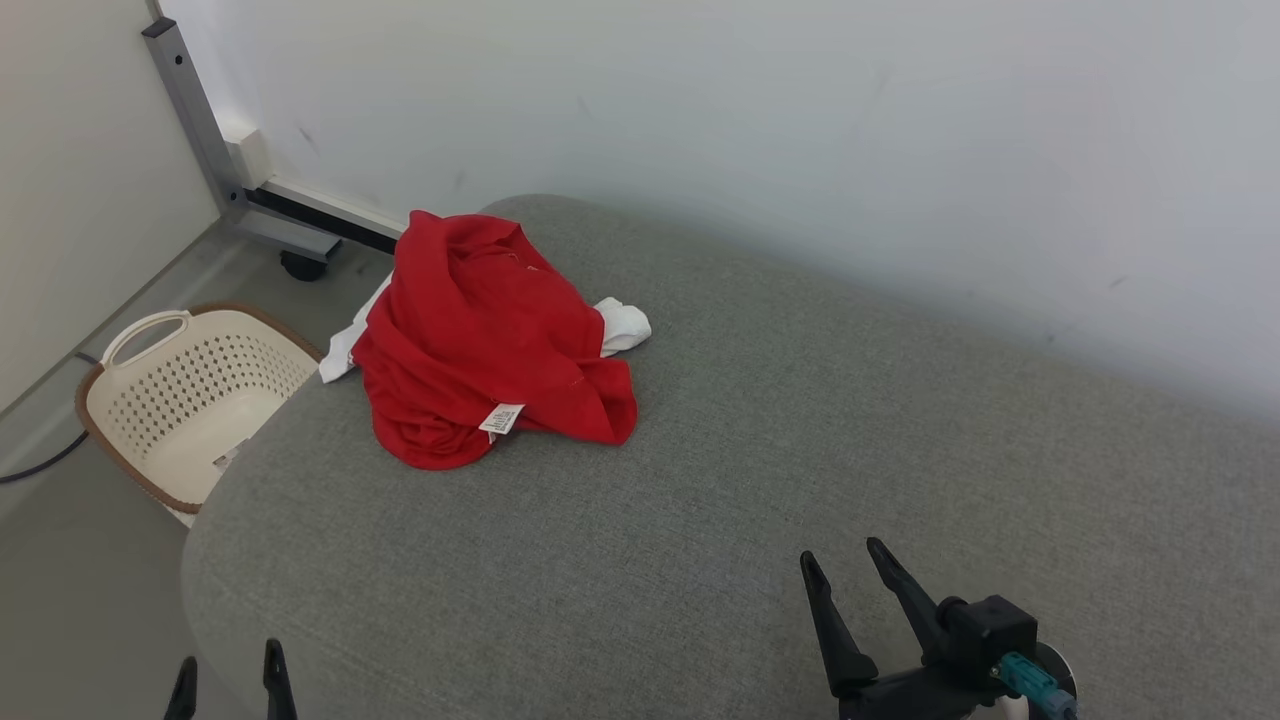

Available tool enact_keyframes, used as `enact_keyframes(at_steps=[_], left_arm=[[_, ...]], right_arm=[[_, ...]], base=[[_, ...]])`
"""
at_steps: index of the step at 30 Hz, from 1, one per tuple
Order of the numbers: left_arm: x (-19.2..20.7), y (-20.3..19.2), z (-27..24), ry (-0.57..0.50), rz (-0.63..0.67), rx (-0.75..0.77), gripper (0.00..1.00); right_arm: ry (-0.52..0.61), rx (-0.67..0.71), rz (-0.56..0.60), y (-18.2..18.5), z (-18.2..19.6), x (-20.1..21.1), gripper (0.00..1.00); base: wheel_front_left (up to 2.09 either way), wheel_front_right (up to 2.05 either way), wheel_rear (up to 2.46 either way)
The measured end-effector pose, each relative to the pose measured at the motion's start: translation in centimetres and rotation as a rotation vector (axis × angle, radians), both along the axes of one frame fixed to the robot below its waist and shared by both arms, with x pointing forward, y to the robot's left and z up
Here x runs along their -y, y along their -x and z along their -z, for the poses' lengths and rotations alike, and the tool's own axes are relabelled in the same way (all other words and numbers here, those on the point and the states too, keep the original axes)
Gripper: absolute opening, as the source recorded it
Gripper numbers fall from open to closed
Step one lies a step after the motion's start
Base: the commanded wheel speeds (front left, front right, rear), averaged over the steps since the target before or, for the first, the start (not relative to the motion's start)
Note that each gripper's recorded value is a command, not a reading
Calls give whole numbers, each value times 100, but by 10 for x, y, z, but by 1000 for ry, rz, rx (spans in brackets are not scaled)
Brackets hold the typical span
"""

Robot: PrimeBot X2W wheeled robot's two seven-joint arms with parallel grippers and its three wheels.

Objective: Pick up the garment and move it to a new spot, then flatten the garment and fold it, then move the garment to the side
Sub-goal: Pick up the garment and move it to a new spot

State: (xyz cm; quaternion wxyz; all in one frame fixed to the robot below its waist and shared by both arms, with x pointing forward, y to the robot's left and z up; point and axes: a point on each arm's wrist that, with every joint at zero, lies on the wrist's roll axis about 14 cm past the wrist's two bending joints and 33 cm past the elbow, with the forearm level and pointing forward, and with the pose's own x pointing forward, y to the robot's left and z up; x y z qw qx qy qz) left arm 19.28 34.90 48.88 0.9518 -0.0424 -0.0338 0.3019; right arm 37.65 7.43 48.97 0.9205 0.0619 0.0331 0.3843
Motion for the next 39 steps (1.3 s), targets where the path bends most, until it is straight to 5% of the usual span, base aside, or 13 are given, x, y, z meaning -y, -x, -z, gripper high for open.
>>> enact_keyframes(at_steps=[7, 18, 25, 39], left_arm=[[3, -21, 16, 102, 46, -38, 100], [24, -133, -8, 186, 326, -270, 100], [-3, -164, -44, 217, 290, -237, 100], [4, -245, 0, 257, 300, -427, 100]], right_arm=[[4, -11, -21, -1, 6, -7, 100], [63, -37, 41, 9, 20, 24, 100], [114, 61, 46, 10, -15, 29, 100], [156, -10, 174, -13, -1, 77, 100]], base=[[0, 0, 0], [0, 0, 0], [0, 0, 0], [0, 0, 0]])
